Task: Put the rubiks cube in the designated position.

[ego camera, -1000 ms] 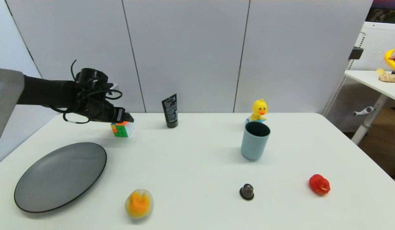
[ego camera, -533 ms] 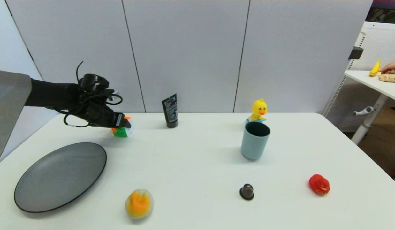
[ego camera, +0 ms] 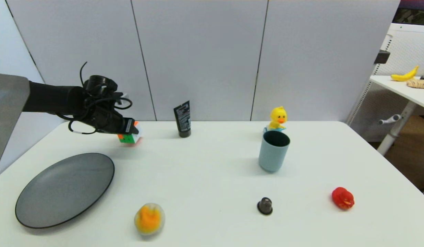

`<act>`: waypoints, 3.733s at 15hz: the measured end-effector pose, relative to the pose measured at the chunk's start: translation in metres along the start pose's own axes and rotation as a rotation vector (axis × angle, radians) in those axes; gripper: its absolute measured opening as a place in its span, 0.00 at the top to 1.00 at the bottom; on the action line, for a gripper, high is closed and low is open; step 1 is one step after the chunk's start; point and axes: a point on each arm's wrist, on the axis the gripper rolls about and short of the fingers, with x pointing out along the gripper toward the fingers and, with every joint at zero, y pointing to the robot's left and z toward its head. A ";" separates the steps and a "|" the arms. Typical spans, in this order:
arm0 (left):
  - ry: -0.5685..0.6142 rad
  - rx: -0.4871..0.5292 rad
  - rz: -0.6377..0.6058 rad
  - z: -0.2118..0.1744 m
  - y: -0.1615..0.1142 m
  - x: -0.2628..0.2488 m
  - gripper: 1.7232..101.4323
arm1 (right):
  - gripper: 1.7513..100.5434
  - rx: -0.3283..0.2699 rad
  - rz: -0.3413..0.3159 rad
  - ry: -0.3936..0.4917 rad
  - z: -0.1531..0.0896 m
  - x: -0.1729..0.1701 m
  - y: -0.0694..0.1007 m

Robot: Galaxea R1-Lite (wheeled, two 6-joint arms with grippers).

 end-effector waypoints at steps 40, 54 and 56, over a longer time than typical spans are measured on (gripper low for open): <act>-0.514 0.015 0.124 -0.058 0.002 -0.199 0.07 | 0.04 0.000 0.000 0.000 0.000 0.000 0.000; -0.765 0.148 0.193 -0.291 -0.043 -0.256 0.04 | 0.04 0.000 0.000 0.000 0.000 0.000 0.000; -0.776 0.115 0.238 -0.324 -0.045 -0.250 0.04 | 0.04 0.000 0.000 0.000 0.000 0.000 0.000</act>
